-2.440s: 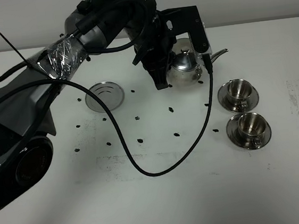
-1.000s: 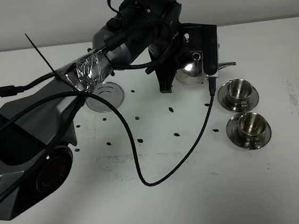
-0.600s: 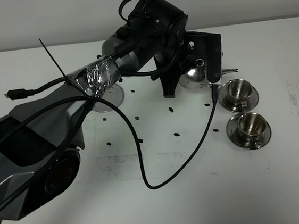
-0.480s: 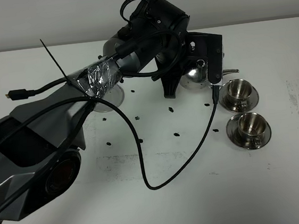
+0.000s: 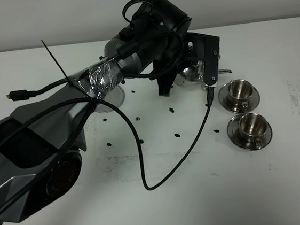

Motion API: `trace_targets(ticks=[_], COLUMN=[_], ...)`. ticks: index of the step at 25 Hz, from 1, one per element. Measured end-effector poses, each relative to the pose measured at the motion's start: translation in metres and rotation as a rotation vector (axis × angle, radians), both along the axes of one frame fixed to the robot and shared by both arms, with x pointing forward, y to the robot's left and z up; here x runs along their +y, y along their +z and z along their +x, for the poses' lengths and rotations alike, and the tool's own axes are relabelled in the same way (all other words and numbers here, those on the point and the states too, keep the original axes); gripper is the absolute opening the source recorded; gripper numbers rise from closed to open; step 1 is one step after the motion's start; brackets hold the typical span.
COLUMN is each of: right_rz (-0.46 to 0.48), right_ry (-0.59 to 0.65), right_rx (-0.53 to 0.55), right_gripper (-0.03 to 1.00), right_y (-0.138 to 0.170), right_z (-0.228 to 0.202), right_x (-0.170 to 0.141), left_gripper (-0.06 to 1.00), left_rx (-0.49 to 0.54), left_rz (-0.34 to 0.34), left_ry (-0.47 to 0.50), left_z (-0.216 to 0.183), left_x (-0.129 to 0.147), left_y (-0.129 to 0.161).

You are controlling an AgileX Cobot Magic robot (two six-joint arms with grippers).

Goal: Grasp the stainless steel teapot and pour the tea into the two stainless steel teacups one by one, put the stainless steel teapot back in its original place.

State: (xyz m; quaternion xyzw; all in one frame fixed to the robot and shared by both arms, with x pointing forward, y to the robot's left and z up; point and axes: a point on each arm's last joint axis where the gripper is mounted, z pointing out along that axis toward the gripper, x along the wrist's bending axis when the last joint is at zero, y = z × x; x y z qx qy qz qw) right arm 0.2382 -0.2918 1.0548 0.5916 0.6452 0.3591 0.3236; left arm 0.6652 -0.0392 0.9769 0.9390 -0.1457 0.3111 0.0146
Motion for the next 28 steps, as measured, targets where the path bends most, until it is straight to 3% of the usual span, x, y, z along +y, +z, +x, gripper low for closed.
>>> trace_targets(ticks=[4,12,28], right_rz=[0.000,0.000,0.000], right_ry=[0.000,0.000,0.000], right_rx=[0.000,0.000,0.000], right_gripper=[0.31,0.31,0.31], right_y=[0.000,0.000,0.000], right_z=[0.000,0.000,0.000], right_x=[0.000,0.000,0.000], left_gripper=[0.18,0.18,0.18], left_rx=[-0.045,-0.117,-0.171], left_rz=[0.049,0.076,0.153], left_ry=[-0.045,-0.111,-0.115], left_z=[-0.007,-0.019,-0.012], left_x=[-0.010,-0.028,-0.027], left_y=[0.002,0.006,-0.006])
